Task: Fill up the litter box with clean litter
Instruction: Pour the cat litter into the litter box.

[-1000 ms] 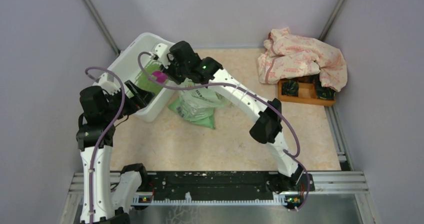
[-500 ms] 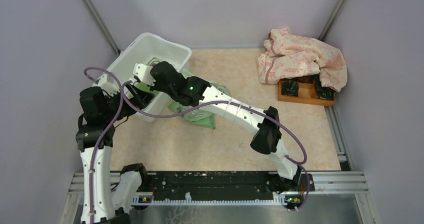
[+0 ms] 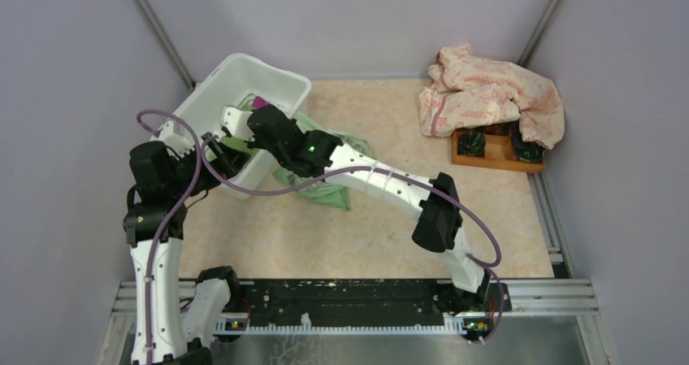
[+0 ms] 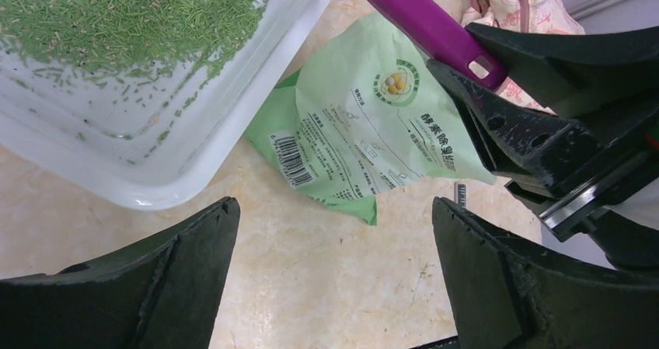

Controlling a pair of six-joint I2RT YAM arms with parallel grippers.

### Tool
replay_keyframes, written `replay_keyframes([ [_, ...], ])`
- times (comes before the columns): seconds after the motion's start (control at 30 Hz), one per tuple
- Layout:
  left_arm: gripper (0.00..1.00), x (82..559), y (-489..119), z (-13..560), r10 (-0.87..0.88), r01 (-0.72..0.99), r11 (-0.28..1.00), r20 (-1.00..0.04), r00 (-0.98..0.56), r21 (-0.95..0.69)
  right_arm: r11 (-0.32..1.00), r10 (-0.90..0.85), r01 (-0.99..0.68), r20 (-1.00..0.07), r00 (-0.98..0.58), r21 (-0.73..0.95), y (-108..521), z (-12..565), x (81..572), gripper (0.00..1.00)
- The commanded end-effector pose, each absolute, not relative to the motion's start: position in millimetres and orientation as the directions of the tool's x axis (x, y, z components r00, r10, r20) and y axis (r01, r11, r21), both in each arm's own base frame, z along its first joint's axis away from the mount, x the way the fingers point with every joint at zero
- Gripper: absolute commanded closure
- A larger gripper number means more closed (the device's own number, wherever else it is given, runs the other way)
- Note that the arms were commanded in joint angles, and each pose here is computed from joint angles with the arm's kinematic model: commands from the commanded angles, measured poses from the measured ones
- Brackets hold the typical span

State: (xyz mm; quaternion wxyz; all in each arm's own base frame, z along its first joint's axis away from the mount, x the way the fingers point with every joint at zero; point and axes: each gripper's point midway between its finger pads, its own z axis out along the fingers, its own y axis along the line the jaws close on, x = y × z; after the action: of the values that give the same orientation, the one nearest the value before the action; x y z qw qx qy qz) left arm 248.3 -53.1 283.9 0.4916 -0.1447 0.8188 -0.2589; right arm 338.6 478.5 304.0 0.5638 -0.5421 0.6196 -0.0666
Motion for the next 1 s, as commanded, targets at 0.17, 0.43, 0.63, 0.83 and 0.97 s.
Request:
replay_keyframes([
  [0.17, 0.01, 248, -52, 303, -0.464, 0.058, 0.841, -0.771, -0.436, -0.539, 0.459, -0.715, -0.595, -0.672, 0.194, -0.660, 471, 336, 344, 1.00],
  [0.43, 0.01, 247, -51, 307, -0.463, 0.056, 0.844, -0.776, -0.428, -0.534, 0.529, -0.606, -0.582, -0.755, 0.249, -0.617, 463, 368, 332, 1.00],
  [0.63, 0.01, 247, -50, 305, -0.465, 0.048, 0.845, -0.775, -0.428, -0.533, 0.527, -0.606, -0.628, -0.771, 0.194, -0.573, 460, 347, 335, 1.00],
  [0.83, 0.01, 245, -53, 314, -0.471, 0.071, 0.838, -0.783, -0.405, -0.541, 0.599, -0.375, -0.719, -0.917, 0.137, -0.352, 441, 374, 331, 1.00],
  [0.97, 0.01, 244, -55, 321, -0.478, 0.093, 0.831, -0.789, -0.387, -0.549, 0.603, -0.244, -0.766, -0.966, 0.089, -0.223, 417, 388, 329, 1.00],
])
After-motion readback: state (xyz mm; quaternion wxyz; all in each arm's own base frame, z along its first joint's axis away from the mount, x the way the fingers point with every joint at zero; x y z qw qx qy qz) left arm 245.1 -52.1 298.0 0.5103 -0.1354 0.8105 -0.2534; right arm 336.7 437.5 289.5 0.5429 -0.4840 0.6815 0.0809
